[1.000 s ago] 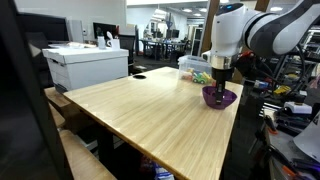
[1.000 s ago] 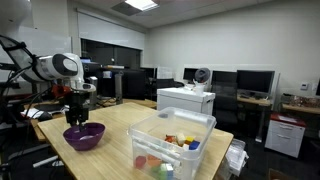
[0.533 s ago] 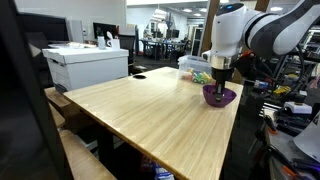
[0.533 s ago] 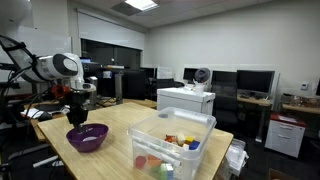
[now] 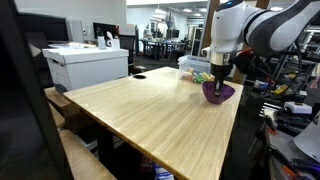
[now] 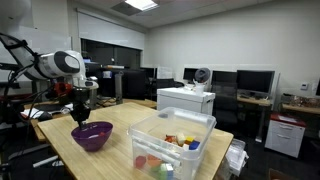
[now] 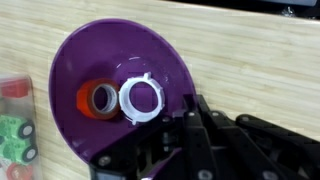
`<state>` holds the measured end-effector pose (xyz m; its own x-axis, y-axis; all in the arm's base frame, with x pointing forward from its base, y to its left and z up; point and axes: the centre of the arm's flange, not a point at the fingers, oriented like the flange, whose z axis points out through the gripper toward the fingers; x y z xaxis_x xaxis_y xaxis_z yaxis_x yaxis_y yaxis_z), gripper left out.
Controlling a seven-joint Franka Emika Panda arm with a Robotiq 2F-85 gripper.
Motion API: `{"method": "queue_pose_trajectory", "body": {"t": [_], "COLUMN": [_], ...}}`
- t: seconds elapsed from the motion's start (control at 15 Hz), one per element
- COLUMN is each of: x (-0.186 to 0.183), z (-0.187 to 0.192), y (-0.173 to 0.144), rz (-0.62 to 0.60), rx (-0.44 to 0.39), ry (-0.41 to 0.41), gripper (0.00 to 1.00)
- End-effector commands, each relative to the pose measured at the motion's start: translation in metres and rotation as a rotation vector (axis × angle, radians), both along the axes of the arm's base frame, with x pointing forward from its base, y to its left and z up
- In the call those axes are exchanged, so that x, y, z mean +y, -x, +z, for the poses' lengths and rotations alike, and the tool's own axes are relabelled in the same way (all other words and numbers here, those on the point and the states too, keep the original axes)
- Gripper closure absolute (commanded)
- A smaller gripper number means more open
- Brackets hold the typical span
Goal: Pour the contents in the purple bowl into the clear container
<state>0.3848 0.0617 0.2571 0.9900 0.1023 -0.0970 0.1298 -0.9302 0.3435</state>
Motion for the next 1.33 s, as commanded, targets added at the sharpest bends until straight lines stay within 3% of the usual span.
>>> {"method": "queue_pose_trajectory", "body": {"t": [0.0, 0.73, 1.27], "x": [-0.008, -0.041, -0.108], "z": [0.042, 0.163, 0.222], "y": [-0.009, -0.059, -0.091], "rz": [0.014, 0.071, 0.149], "rx": [-0.026, -0.028, -0.053], "ry": [-0.022, -0.201, -0.374], "gripper": [0.99, 0.99, 0.99]}}
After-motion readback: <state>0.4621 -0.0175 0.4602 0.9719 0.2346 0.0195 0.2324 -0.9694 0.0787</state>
